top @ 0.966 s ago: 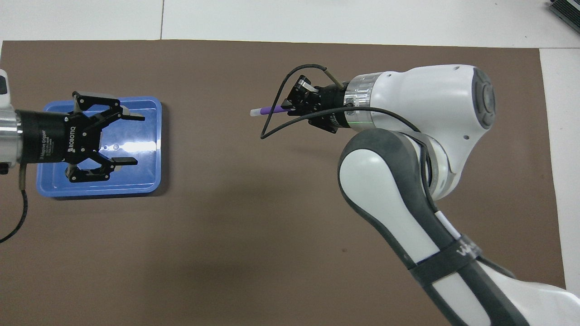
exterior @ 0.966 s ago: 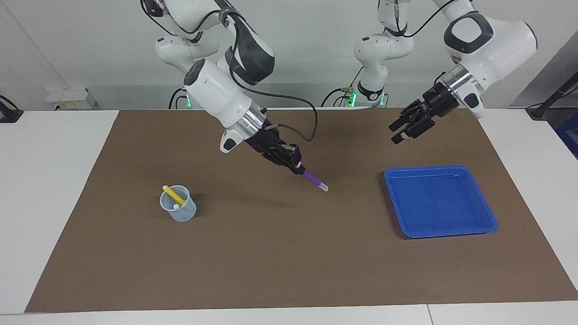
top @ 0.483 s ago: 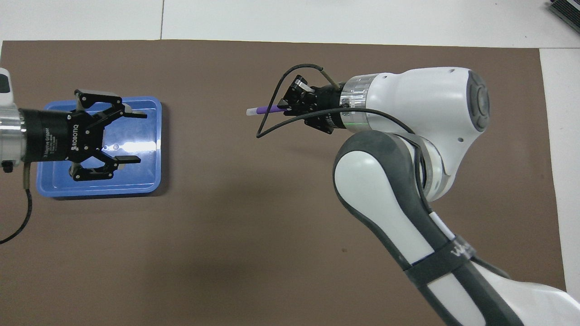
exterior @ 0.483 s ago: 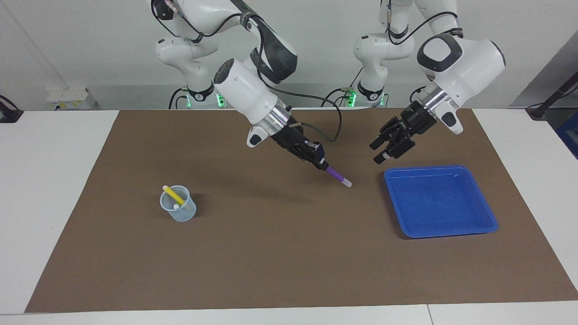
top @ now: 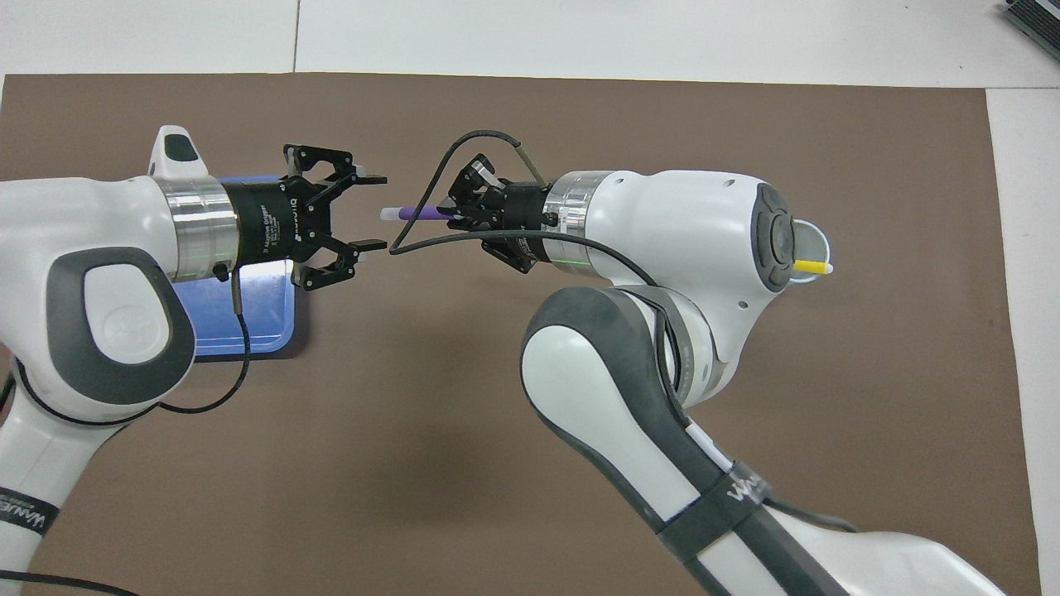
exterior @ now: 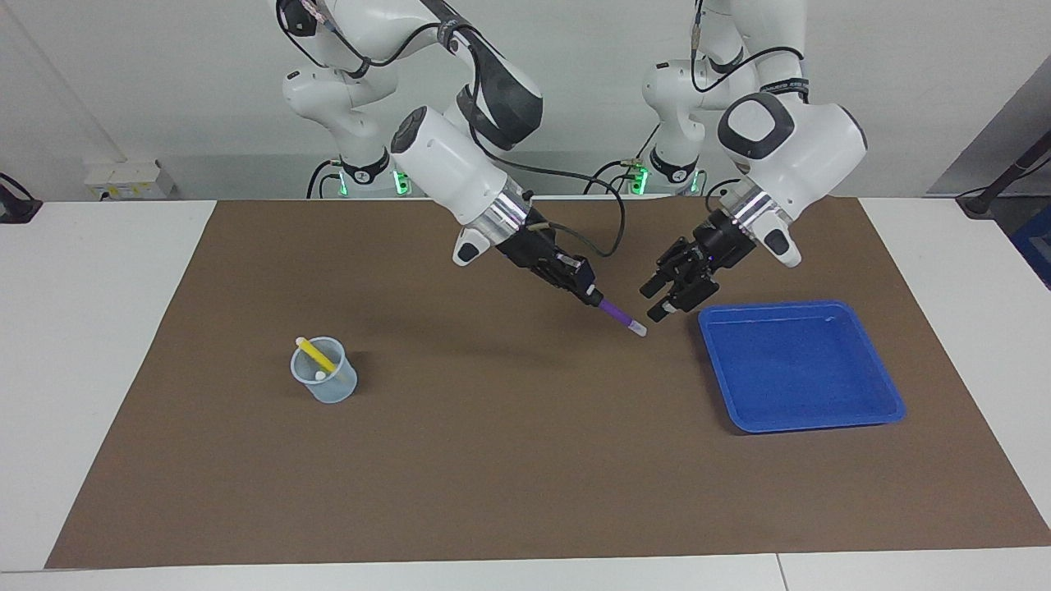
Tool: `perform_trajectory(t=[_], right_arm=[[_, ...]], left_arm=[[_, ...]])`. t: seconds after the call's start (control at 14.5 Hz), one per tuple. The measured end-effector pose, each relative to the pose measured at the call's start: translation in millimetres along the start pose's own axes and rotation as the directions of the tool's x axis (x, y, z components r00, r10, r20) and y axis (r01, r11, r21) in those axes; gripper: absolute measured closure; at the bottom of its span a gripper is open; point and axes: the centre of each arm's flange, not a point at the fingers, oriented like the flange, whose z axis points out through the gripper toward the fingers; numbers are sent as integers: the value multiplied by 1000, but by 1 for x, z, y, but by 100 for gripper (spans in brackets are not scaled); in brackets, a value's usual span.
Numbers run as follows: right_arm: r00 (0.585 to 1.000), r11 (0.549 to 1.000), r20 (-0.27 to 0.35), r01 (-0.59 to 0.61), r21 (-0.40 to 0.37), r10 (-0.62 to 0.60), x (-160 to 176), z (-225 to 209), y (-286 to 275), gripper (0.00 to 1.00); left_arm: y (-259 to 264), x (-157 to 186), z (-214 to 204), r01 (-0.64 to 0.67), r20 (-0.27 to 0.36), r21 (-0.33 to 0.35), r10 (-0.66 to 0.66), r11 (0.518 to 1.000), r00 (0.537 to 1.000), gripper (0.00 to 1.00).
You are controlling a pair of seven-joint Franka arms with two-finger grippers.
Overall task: Right arm passes pens to left for tray arrangement
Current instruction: 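Grasp the purple pen with the left gripper from the right gripper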
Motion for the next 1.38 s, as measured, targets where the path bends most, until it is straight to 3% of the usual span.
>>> perform_trajectory(t=[0.76,0.9,1.17,1.38], right_arm=[[1000,1000,-2,0,1,0,0,0,0,82],[1000,1000,-2,0,1,0,0,0,0,82],[1000,1000,1,1,0,-1,-1,1,0,82],[1000,1000,0,1,1,-1,-2,1,0,82]], left_arm=[[-7,-5,23,39,6,-33,-38,999,999,34],[-8,-8,27,34,1,-40,-34,999,999,39],[-7,-10,28,42,-4,-54,-42,998,999,81],[-7,-9,28,47,-2,-55,-47,997,999,81]])
